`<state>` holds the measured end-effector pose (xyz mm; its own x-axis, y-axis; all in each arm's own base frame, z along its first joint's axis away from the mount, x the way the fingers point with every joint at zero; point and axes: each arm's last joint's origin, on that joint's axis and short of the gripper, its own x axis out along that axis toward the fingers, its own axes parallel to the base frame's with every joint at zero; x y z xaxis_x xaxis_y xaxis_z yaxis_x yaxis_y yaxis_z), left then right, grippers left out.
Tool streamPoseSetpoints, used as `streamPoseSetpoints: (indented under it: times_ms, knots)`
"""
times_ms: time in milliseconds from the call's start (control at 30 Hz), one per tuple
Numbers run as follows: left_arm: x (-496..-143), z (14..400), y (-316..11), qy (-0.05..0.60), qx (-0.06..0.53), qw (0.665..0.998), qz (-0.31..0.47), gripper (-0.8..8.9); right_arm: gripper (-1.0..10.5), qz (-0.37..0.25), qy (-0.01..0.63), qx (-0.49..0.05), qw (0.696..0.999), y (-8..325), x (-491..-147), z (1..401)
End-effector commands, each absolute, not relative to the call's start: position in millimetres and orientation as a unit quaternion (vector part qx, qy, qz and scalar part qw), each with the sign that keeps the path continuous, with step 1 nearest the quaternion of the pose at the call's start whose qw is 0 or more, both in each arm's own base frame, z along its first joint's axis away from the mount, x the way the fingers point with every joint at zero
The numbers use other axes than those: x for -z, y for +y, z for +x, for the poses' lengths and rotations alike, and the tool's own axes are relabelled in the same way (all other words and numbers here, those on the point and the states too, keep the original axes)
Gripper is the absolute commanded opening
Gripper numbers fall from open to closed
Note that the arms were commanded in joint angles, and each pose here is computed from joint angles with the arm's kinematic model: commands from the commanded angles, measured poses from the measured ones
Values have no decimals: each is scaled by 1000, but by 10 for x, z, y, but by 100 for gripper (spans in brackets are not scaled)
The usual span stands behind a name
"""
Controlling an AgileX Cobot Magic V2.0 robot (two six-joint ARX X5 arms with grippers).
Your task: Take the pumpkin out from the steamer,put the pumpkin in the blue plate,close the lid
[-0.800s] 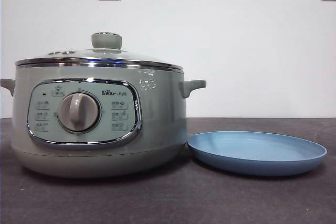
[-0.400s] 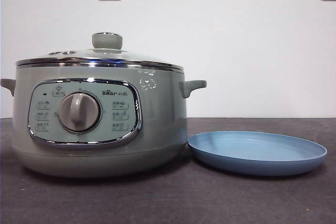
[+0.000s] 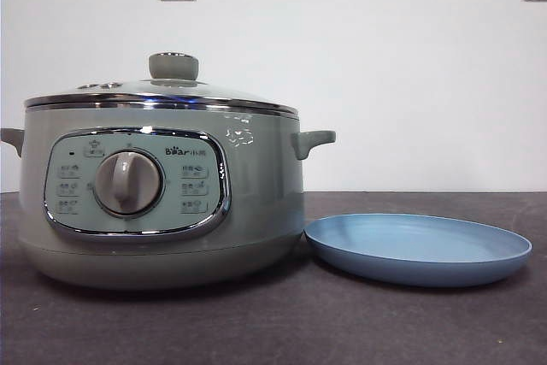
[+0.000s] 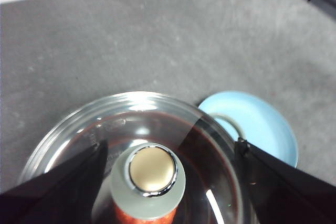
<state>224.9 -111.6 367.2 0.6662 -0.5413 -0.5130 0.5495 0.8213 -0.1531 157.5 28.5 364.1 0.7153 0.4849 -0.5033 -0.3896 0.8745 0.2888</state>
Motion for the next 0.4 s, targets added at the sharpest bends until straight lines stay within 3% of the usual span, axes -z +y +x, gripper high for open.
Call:
streamPoseSetpoints:
  times_ms: [33, 400]
  knots:
    - [-3574, 2334, -1213, 296, 295, 908, 33, 406, 473, 82, 297, -236, 921, 287, -3640, 1569]
    - [-3179, 2610, -1408, 365, 271, 887, 75, 405, 473, 83, 305, -235, 919, 286, -3627, 1561]
